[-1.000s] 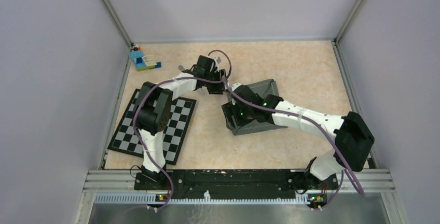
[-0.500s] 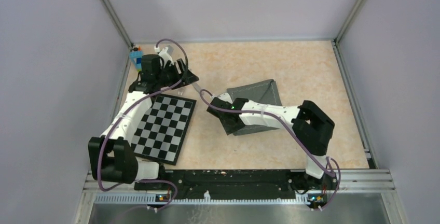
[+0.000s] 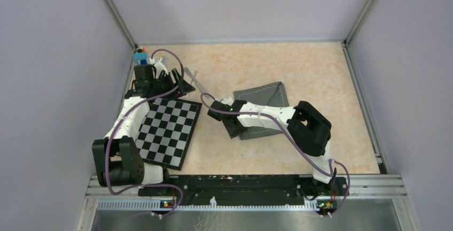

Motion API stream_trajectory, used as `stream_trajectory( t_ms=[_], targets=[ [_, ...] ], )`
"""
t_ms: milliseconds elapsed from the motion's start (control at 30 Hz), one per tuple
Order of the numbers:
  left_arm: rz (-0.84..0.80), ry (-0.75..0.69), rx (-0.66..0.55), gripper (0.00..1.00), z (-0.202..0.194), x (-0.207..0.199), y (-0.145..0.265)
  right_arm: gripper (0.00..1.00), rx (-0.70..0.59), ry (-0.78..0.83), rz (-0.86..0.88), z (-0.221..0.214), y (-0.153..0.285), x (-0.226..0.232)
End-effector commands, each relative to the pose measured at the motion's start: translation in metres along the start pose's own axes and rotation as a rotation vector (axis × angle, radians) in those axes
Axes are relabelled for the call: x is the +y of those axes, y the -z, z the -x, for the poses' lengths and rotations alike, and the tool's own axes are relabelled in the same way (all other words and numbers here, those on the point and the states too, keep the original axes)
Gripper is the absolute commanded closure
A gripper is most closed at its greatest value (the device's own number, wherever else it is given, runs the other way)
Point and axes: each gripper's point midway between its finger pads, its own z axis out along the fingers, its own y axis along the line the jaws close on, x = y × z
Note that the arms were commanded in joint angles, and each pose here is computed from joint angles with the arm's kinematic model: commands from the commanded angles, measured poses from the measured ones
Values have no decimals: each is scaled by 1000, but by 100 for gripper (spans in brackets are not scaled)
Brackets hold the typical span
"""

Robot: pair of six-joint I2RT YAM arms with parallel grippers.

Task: Fold the napkin into a case and place the utensils inside
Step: Pick up the upper triangle-folded napkin from the center of the board.

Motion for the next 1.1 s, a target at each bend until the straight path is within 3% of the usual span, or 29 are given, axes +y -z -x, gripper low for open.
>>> stream_trajectory(
  t_ms=[0, 267, 567, 833, 1067],
  targets=[
    [-59, -38, -4, 32, -1, -7, 3, 66, -3, -8, -34, 1, -5, -3],
    [-64, -34, -3, 33, -2, -7, 4, 66, -3, 2, -44, -2, -8, -7],
    [-67, -31, -1, 34, -4, -6, 3, 64, -81, -13, -16, 26, 34, -11],
    [-66, -30, 0, 35, -6, -5, 3, 58, -28, -15, -30, 11, 12, -14],
    [-68, -31, 2, 35, -6, -5, 2, 65, 2, -7, -35, 0, -6, -15]
  ],
)
